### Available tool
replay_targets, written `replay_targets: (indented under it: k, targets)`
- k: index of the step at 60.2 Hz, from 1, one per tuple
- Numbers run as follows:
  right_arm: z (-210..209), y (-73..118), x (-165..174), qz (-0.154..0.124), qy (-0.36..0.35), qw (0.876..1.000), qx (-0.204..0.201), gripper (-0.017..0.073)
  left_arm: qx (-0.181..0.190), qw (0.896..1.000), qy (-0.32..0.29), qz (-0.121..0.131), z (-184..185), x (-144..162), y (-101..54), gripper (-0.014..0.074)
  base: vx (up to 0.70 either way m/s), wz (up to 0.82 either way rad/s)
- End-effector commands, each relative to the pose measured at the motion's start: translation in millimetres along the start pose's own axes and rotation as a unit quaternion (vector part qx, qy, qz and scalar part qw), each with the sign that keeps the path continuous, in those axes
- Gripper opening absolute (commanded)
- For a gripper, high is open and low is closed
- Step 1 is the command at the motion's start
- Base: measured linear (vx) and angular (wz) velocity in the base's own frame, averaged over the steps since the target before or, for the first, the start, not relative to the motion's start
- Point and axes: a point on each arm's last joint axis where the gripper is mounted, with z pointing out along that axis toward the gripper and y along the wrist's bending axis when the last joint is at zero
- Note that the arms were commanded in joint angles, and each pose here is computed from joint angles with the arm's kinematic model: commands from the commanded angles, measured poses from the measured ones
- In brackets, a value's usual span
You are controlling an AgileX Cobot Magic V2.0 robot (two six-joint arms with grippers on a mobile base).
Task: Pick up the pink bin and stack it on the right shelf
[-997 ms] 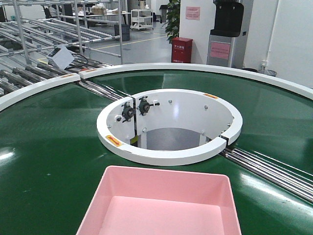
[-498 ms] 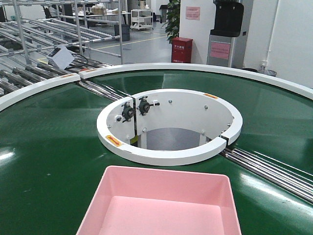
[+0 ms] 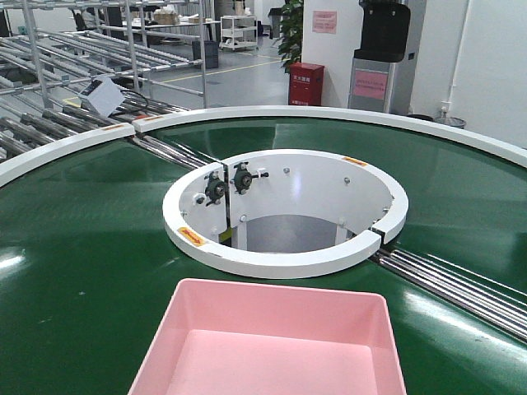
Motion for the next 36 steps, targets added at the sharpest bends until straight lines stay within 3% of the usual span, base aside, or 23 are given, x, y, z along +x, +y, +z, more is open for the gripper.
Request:
replay_targets:
  k: [1,10,19,26,36]
  targets:
    - [8.6,-2.1,-32.4,-0.002,0.020,1.000,0.003,-0.0009,0.004,1.000,-0.002,-0.002,4.5,-39.6,-2.1,-0.0006,0.00,0.00]
    - [32.5,-4.4,-51.2,-0.019,0.151,0.988,0.004,-0.0009,0.001,0.992,0.129,-0.001,25.3,-65.6,-3.7,-0.0006,0.00,0.00]
    - [59.2,-4.2,-31.0,-0.027,0.297,0.954,-0.001,-0.0009,-0.001,0.971,0.237,-0.007,43.9,-51.6,-4.0,-0.0006,0.00,0.00]
    - [73.7,-3.6,-14.1,-0.022,0.364,0.931,-0.002,-0.0009,0.001,0.961,0.276,-0.019,51.2,-37.2,-4.8,-0.0006,0.00,0.00]
    - [88.0,-2.8,-0.4,-0.005,0.404,0.915,0.002,-0.0007,0.000,0.955,0.296,-0.024,54.7,-23.1,-4.5,0.0004,0.00,0.00]
